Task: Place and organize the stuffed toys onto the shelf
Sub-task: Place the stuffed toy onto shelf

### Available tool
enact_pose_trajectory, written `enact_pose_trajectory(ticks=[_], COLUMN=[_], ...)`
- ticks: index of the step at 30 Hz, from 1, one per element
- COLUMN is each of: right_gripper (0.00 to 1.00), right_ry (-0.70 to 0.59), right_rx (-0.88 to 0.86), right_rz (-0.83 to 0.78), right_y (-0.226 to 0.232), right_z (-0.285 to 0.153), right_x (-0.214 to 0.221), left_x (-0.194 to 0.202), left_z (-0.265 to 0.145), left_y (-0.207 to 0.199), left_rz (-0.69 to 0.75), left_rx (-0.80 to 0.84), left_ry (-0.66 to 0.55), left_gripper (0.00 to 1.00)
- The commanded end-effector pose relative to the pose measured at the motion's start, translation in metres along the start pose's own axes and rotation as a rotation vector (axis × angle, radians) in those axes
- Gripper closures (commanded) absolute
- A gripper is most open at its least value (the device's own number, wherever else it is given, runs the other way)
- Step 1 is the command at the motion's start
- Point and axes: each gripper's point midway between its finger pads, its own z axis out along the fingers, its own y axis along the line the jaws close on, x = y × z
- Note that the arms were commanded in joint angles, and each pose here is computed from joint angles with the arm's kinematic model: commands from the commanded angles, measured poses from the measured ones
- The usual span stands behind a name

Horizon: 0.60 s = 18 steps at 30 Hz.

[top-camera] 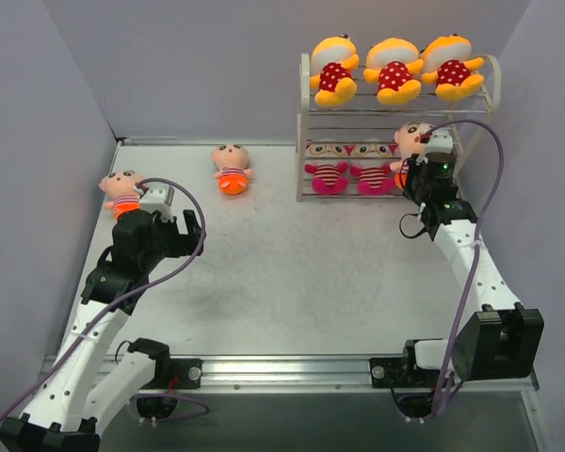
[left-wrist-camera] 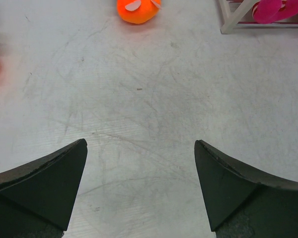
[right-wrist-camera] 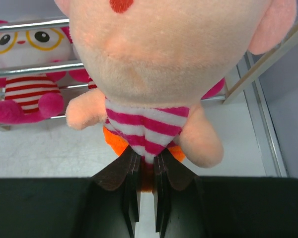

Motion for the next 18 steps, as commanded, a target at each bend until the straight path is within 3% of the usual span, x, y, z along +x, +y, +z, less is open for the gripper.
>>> enact_pose_trajectory(ticks=[1, 18], right_gripper=[1.0, 0.99], right_ry=[-0.168, -0.228], right_rx=[-0.037, 0.034], right_rz=[0.008, 0.043], right_y=[0.001, -0.016], right_z=[0.003, 0.033], right_x=[-0.046, -0.059], left_x=[-0.004, -0.002], left_z=[-0.002, -0.001], left_y=[0.002, 0.001], left_rz=[0.025, 0.033], left_rx=[-0.014, -0.01], left_ry=[-0.02, -0.014], left_gripper=[0.03, 0.03])
